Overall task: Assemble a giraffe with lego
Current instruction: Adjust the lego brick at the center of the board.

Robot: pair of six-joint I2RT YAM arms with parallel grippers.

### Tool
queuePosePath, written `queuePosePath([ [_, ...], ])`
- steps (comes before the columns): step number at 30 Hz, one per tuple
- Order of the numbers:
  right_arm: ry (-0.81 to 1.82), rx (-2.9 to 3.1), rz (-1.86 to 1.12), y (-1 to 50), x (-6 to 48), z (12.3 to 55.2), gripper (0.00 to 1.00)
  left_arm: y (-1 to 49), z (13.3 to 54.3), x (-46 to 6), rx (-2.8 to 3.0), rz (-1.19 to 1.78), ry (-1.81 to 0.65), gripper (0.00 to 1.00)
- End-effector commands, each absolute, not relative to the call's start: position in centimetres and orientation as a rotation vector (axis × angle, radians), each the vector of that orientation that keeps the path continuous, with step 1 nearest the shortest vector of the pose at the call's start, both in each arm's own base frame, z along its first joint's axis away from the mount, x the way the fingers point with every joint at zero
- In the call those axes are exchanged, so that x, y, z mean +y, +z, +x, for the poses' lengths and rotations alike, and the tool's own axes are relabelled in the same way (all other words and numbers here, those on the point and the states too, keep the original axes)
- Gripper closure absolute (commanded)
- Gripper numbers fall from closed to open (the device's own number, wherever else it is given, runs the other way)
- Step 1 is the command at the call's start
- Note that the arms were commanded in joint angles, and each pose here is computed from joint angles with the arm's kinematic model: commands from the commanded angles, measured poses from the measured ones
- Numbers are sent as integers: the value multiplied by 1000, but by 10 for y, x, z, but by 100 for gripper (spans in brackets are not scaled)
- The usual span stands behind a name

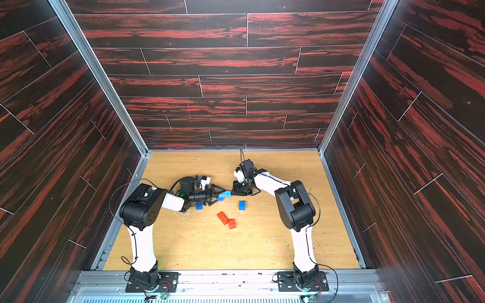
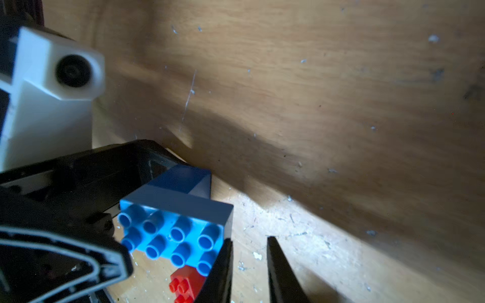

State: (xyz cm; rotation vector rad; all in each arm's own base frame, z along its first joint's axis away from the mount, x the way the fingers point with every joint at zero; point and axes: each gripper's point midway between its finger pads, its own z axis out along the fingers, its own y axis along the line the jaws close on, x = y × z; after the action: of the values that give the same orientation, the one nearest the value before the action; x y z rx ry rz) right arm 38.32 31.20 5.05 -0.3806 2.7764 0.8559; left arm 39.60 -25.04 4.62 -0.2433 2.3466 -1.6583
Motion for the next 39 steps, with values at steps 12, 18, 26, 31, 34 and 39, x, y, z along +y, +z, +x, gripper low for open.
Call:
queuePosePath([
  [12,917,2760,-422,65,321,370,74,-47,357,-220,2655,-616,-1453,26],
  [18,909,2753,-440,68,319,369,71,-45,357,-221,2652,-598,-1481,40],
  [26,784,2681,-608,74,297,358,34,-31,355,-227,2662,-500,-1565,52],
  [31,923,2518,-715,115,300,345,29,-13,359,-231,2637,-444,-1600,51],
  [34,957,2458,-788,132,302,336,28,-1,359,-233,2611,-448,-1640,51],
  [39,985,2342,-890,150,308,321,28,24,353,-239,2569,-439,-1708,50],
])
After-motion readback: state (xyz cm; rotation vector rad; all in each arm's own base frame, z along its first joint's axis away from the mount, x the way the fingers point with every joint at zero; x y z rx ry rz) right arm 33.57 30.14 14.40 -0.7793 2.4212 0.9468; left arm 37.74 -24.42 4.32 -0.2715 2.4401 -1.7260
